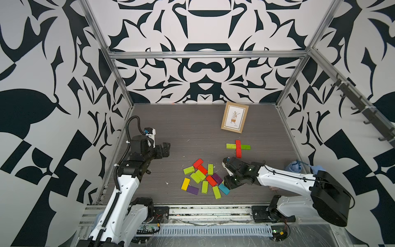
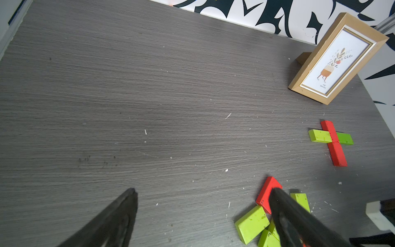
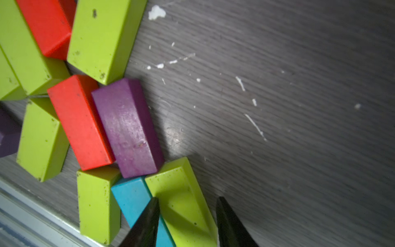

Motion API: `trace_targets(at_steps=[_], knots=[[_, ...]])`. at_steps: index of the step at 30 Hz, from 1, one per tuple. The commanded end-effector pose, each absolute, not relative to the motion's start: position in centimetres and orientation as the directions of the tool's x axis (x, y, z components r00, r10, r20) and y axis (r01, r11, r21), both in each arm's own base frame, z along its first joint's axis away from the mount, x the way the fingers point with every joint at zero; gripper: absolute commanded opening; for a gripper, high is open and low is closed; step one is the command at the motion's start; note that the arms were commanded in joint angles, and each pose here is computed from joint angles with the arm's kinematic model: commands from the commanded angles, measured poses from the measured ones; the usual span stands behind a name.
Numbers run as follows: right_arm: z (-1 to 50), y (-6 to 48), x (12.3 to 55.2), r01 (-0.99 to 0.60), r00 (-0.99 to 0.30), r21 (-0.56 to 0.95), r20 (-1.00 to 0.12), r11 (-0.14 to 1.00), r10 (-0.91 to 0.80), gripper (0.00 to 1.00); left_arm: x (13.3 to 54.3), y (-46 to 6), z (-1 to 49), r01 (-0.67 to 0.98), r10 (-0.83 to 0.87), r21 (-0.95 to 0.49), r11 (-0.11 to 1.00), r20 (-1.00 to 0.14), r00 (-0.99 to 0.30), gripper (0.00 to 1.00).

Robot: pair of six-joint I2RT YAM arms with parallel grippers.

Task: Assemble the letter t with building blocks
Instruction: Move the building block to the center of the board, then pick up the building block from the center of the board.

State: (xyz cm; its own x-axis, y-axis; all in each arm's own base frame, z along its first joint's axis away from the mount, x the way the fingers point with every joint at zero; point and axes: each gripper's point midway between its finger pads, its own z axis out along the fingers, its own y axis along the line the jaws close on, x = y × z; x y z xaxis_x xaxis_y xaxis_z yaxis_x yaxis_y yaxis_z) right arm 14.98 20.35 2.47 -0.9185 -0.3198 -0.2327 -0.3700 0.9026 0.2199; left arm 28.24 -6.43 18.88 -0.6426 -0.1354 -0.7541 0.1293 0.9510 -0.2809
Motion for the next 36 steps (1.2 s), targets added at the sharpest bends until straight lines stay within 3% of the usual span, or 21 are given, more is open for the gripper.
trace_targets(at_steps=[1,8,15,21,27,36], knots=[[1.3,16.4,15.0,-0.301,-0.940,0.031,-0.176,0.953,-0.292,0.45,28.3,-6.4,20.1,0.134,-0.139,-0.280,0.951,-0.769,-0.624,1.00],[1.9,15.0,16.1,-0.237,-0.946,-0.054,-0.212,0.970,-0.243,0.46,28.3,-6.4,20.1,0.132,-0.138,-0.278,0.951,-0.769,-0.624,1.00],[2.7,13.8,16.9,-0.164,-0.952,-0.126,-0.238,0.978,-0.190,0.54,28.4,-6.4,20.1,0.133,-0.136,-0.276,0.952,-0.769,-0.625,1.00],[2.7,16.4,16.3,-0.266,-0.940,0.001,-0.223,0.964,-0.259,0.57,28.3,-6.4,20.1,0.132,-0.134,-0.275,0.952,-0.767,-0.627,1.00],[2.6,16.8,16.4,-0.324,-0.924,-0.009,-0.210,0.946,-0.319,0.62,28.3,-6.3,20.1,0.130,-0.134,-0.271,0.954,-0.771,-0.623,1.00],[2.1,17.8,17.1,-0.374,-0.908,-0.023,-0.194,0.927,-0.371,0.62,28.3,-6.3,20.0,0.130,-0.133,-0.271,0.954,-0.768,-0.627,1.00]])
